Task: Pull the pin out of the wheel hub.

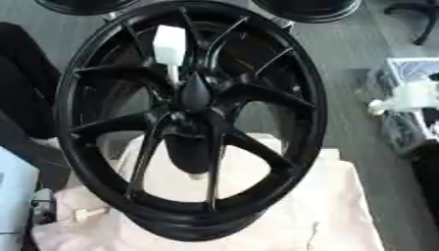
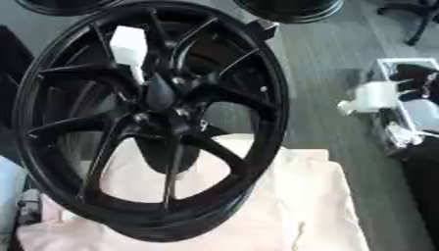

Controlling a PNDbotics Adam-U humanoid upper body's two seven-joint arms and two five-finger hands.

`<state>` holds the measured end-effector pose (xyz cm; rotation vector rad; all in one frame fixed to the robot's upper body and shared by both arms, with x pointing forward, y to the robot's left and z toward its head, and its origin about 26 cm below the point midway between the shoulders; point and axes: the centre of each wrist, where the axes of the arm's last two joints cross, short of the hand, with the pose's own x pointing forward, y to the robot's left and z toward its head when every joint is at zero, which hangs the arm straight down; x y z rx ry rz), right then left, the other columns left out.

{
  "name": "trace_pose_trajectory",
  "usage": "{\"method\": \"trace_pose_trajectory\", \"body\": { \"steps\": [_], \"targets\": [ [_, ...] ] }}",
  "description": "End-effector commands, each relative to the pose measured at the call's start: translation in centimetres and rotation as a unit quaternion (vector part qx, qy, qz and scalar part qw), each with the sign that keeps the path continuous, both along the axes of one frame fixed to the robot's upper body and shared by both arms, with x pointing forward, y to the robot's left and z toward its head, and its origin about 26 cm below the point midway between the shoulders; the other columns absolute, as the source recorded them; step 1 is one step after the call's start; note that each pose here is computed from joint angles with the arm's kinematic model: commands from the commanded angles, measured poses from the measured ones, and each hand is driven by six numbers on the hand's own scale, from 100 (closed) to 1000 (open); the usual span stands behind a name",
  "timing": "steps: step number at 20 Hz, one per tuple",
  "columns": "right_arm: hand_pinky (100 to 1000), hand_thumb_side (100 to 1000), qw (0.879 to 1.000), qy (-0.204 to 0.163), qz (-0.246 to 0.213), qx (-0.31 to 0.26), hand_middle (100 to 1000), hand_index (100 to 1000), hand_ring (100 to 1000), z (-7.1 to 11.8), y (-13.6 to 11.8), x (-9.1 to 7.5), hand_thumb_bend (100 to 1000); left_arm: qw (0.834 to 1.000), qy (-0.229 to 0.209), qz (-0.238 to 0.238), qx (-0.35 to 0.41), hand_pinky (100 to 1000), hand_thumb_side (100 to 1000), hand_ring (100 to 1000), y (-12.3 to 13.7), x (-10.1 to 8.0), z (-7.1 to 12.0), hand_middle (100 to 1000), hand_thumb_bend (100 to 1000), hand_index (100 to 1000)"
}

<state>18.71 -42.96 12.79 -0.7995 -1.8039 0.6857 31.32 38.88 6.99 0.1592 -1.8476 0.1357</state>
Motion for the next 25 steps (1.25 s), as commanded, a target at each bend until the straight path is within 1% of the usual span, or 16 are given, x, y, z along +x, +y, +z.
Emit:
{"method": "trace_pose_trajectory", "body": {
  "steps": [1,4,6,7,8,9,10,11,12,13,14,16,18,21,24,25],
  "targets": [
    [723,256,1.0,-0.011,-0.025,-0.008,788,918,793,0.2,0.0,-0.5,249,1.0,-0.015,-0.004,0.011,857,844,733,0.3,0.1,1.1,685,135,816],
    [729,284,0.999,-0.008,-0.035,0.005,791,922,794,-0.2,0.1,-0.8,244,1.0,-0.017,-0.004,0.012,857,842,734,0.4,0.1,1.3,686,133,816],
    [723,275,0.999,-0.007,-0.042,0.012,788,919,789,-0.3,0.0,-1.0,239,1.0,-0.018,-0.005,0.013,857,841,734,0.4,0.1,1.3,686,133,816],
    [715,243,0.999,-0.009,-0.046,0.02,783,915,783,-0.4,0.0,-1.0,212,1.0,-0.018,-0.005,0.013,857,841,734,0.4,0.1,1.4,686,133,816],
    [703,195,0.998,-0.013,-0.051,0.032,775,913,774,-0.4,0.0,-1.0,156,1.0,-0.019,-0.005,0.014,857,841,734,0.4,0.1,1.4,686,132,816],
    [682,100,0.997,-0.023,-0.058,0.05,752,912,752,-0.3,-0.1,-1.0,100,1.0,-0.019,-0.006,0.014,857,839,734,0.4,0.1,1.4,686,132,816],
    [670,100,0.995,-0.038,-0.063,0.075,739,909,743,-0.2,0.0,-0.9,100,1.0,-0.02,-0.007,0.014,857,839,734,0.4,0.1,1.5,687,132,816],
    [643,187,0.991,-0.054,-0.064,0.104,711,897,728,-0.1,0.1,-0.7,100,1.0,-0.022,-0.008,0.015,857,837,734,0.3,0.2,1.6,687,132,816],
    [620,424,0.986,-0.076,-0.062,0.134,692,870,712,0.1,0.1,-0.4,100,1.0,-0.023,-0.009,0.015,857,835,734,0.3,0.2,1.6,687,131,816],
    [608,533,0.98,-0.097,-0.059,0.162,689,854,704,0.4,0.1,-0.2,100,1.0,-0.025,-0.011,0.015,857,834,735,0.2,0.2,1.7,687,131,816],
    [602,577,0.974,-0.115,-0.055,0.187,696,850,706,0.6,0.1,0.0,100,0.999,-0.026,-0.012,0.015,857,833,735,0.2,0.2,1.8,687,131,816],
    [605,594,0.959,-0.144,-0.034,0.243,708,853,717,1.2,0.4,0.7,100,0.999,-0.028,-0.016,0.014,857,833,735,-0.1,0.3,2.0,687,131,816],
    [617,613,0.945,-0.161,-0.003,0.284,738,863,745,1.5,0.6,1.2,100,0.999,-0.031,-0.023,0.014,857,831,735,-0.3,0.5,2.1,688,130,816],
    [616,614,0.928,-0.166,0.04,0.33,745,868,747,1.6,0.6,1.8,100,0.999,-0.036,-0.03,0.014,857,822,735,-0.6,0.7,2.5,688,129,817],
    [600,641,0.917,-0.167,0.035,0.359,739,849,722,0.7,-0.4,2.3,100,0.998,-0.044,-0.039,0.014,857,815,736,-0.9,0.9,3.0,689,126,817],
    [594,481,0.915,-0.165,0.03,0.366,733,840,712,0.2,-0.7,2.5,100,0.998,-0.046,-0.043,0.015,857,814,736,-1.0,0.9,3.2,689,126,817]
  ]
}}
